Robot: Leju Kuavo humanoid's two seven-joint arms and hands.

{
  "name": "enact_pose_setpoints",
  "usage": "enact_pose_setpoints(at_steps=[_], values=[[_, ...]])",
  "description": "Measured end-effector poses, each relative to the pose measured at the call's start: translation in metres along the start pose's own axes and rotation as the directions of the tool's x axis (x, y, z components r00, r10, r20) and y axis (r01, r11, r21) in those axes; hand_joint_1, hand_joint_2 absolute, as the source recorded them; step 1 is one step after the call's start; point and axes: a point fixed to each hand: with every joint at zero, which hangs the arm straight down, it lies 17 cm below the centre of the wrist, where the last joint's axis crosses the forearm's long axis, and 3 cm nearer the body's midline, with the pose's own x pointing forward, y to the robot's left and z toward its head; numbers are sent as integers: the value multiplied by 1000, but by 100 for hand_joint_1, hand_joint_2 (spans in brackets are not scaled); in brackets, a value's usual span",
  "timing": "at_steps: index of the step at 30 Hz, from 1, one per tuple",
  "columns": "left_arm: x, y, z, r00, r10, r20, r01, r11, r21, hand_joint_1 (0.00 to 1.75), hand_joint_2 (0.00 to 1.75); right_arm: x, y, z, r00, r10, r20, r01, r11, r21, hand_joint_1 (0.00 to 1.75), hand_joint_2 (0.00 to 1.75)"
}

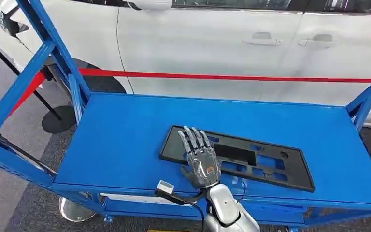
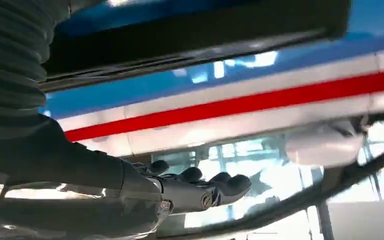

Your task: Take the parts from the cabinet and place them on the table.

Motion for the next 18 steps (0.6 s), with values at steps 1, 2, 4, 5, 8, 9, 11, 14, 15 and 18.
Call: enact_pose_setpoints(at_steps=[1,2,4,5,8,9,11,14,15,18], values=[[2,1,0,1000,-15,10,15,1000,3,0,0,-7,5,-6,1000,26,-11,-25,999,28,0,175],[5,2,0,999,-28,21,28,1000,7,0,0,-17,11,-13,998,55,-21,-53,997,57,0,175],[10,5,-1,998,-47,41,46,999,22,0,0,-41,25,-30,991,129,-28,-125,983,132,0,175],[11,7,-1,998,-51,47,50,998,30,0,0,-52,31,-37,988,149,-33,-142,976,166,0,175],[13,9,-1,996,-64,55,62,997,37,0,0,-86,34,-64,980,195,-44,-181,957,226,0,175],[13,10,-1,996,-68,56,66,997,38,0,0,-97,33,-70,976,212,-51,-194,951,241,0,175],[12,9,-1,996,-71,55,69,997,38,0,0,-111,28,-81,969,243,-50,-223,940,257,0,175],[11,10,-1,996,-72,53,70,997,40,0,0,-121,22,-91,962,269,-49,-247,933,262,0,175],[10,10,-2,996,-72,52,70,997,41,0,0,-123,21,-92,958,281,-52,-258,928,269,0,175],[10,13,-2,996,-72,55,69,996,52,0,0,-140,23,-90,930,351,-110,-301,898,320,0,175]])
